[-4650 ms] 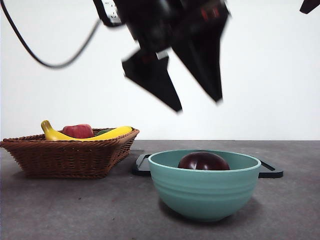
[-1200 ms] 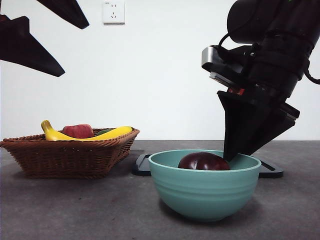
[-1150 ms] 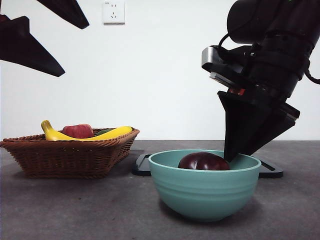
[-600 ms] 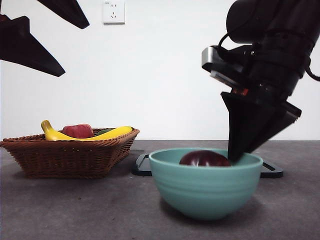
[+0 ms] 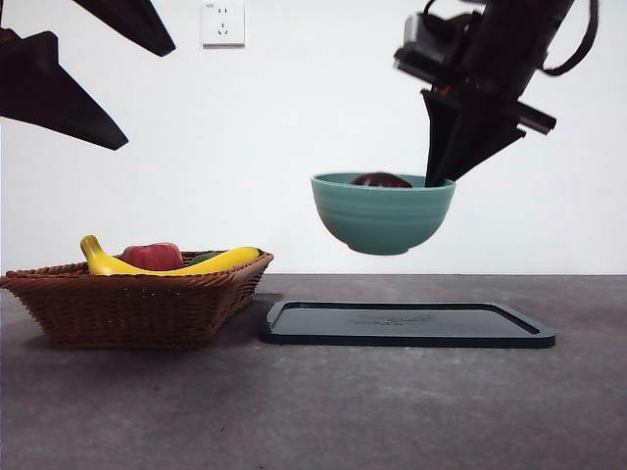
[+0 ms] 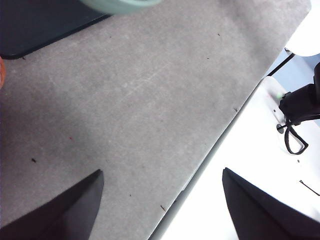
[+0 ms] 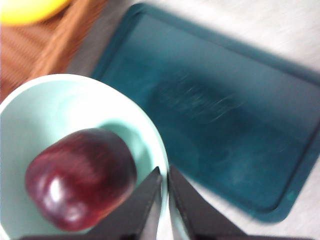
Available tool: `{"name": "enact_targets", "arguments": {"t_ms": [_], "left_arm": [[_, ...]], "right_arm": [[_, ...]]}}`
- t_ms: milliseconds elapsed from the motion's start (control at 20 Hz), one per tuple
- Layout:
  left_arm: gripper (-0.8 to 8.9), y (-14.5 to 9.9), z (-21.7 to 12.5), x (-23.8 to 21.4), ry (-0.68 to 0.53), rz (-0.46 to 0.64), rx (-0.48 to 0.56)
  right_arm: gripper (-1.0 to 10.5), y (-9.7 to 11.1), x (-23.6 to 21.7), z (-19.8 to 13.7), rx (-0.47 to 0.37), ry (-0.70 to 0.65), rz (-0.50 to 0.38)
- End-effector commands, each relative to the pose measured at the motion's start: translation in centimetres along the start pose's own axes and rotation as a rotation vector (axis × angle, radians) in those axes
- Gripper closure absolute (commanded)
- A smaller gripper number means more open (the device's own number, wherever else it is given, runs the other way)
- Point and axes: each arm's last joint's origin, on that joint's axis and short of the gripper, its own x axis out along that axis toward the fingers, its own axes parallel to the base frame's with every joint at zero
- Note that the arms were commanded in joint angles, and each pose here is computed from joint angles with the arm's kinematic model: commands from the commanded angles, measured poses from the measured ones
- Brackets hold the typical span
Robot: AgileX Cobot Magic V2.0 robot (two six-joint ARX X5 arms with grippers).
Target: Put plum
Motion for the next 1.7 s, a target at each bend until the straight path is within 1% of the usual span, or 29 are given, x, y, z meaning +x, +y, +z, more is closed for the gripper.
{"name": "enact_targets", "arguments": {"t_ms": [50, 200, 400, 700, 750, 800, 850, 1000, 1100, 1200, 1300, 1450, 1550, 1700], "left_arm": [[4.39, -0.2, 0.3, 0.0, -0.012, -0.009, 0.011], [4.39, -0.2, 0.3, 0.0, -0.011, -0.009, 0.01], [4.39, -0.2, 0.3, 0.0, -0.011, -0.009, 0.01], [4.39, -0.2, 0.3, 0.0, -0.011, -0.009, 0.01], [4.39, -0.2, 0.3, 0.0, -0.011, -0.009, 0.01], [4.39, -0.2, 0.3, 0.0, -0.011, -0.008, 0.01], [4.39, -0.2, 0.3, 0.0, -0.011, -0.009, 0.01], [4.39, -0.2, 0.3, 0.0, -0.011, -0.009, 0.01], [4.39, -0.2, 0.3, 0.0, -0.011, -0.009, 0.01], [4.39, -0.2, 0.4, 0.0, -0.012, -0.009, 0.011], [4.39, -0.2, 0.4, 0.0, -0.013, -0.009, 0.012], [4.39, -0.2, 0.4, 0.0, -0.013, -0.009, 0.012], [4.39, -0.2, 0.4, 0.0, -0.013, -0.009, 0.012], [4.39, -0.2, 0.4, 0.0, -0.013, -0.009, 0.012]], "right_arm": [[9.4, -1.1, 1.5, 1.5, 0.03, 0.009, -0.01], [9.4, -3.4, 4.6, 2.5, 0.071, 0.041, -0.029], [9.4, -5.4, 7.9, 2.6, 0.11, 0.044, -0.019], [9.3, -5.6, 8.4, 2.4, 0.116, 0.066, -0.012], [9.1, -5.6, 8.4, 2.4, 0.118, 0.069, -0.012], [8.4, -5.6, 8.3, 2.3, 0.119, 0.071, -0.013], [7.9, -5.5, 8.1, 2.4, 0.12, 0.077, -0.014], [7.7, -5.0, 5.2, 3.7, 0.108, 0.041, -0.026], [7.7, -4.1, 1.7, 4.6, 0.08, -0.007, -0.026], [7.7, -2.8, -2.6, 4.6, 0.049, -0.08, -0.022], [7.7, -1.4, -7.3, 3.5, 0.007, -0.133, -0.02], [7.7, 0.0, -11.9, 1.3, -0.02, -0.217, -0.017], [7.7, 0.5, -13.3, -0.8, -0.031, -0.239, 0.012], [7.7, 0.8, -13.4, -4.5, -0.044, -0.243, 0.064]]}}
